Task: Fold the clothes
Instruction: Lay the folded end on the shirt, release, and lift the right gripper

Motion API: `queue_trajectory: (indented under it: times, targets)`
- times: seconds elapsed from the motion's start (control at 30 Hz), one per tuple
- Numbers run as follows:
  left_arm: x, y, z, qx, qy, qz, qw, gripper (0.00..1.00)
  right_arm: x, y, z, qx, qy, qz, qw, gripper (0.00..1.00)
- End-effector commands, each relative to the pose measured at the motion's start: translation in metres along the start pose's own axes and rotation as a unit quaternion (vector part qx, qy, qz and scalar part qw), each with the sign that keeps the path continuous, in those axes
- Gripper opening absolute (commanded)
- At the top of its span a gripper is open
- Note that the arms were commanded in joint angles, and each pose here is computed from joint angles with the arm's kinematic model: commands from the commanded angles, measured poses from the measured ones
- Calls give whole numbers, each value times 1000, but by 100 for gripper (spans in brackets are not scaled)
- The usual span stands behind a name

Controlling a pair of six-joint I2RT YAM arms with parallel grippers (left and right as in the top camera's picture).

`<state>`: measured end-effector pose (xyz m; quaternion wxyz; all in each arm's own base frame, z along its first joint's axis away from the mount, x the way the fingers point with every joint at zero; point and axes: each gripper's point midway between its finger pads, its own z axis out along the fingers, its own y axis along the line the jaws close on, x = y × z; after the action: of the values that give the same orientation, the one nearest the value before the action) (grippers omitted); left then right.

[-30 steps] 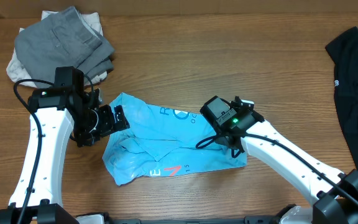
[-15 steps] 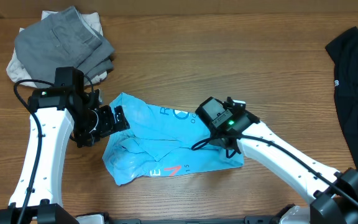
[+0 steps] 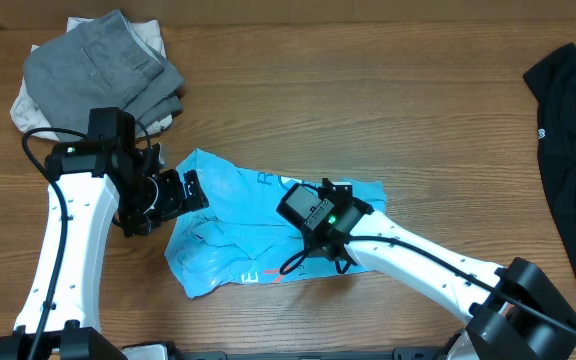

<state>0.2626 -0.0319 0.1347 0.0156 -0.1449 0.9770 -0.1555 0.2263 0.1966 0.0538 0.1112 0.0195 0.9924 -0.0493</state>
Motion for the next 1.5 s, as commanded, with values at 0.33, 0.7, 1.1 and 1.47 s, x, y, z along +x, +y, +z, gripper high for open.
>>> queue_trajectory:
  times: [0.33,0.7,1.1,1.47]
  targets:
    - [1,-1,0,-2,-2,15,1000,100,-87,-33,-35,-89,-32,119,988,24]
    - [1,-1,0,-2,-2,18,1000,100,-83,-19,8,-120,41,118,985,5]
    - [1,0,0,-2,-2,27,1000,100,-75,15,59,-154,97,112,977,6]
    - [1,0,0,-2,-2,27,1000,100,-75,52,52,-218,91,78,968,4]
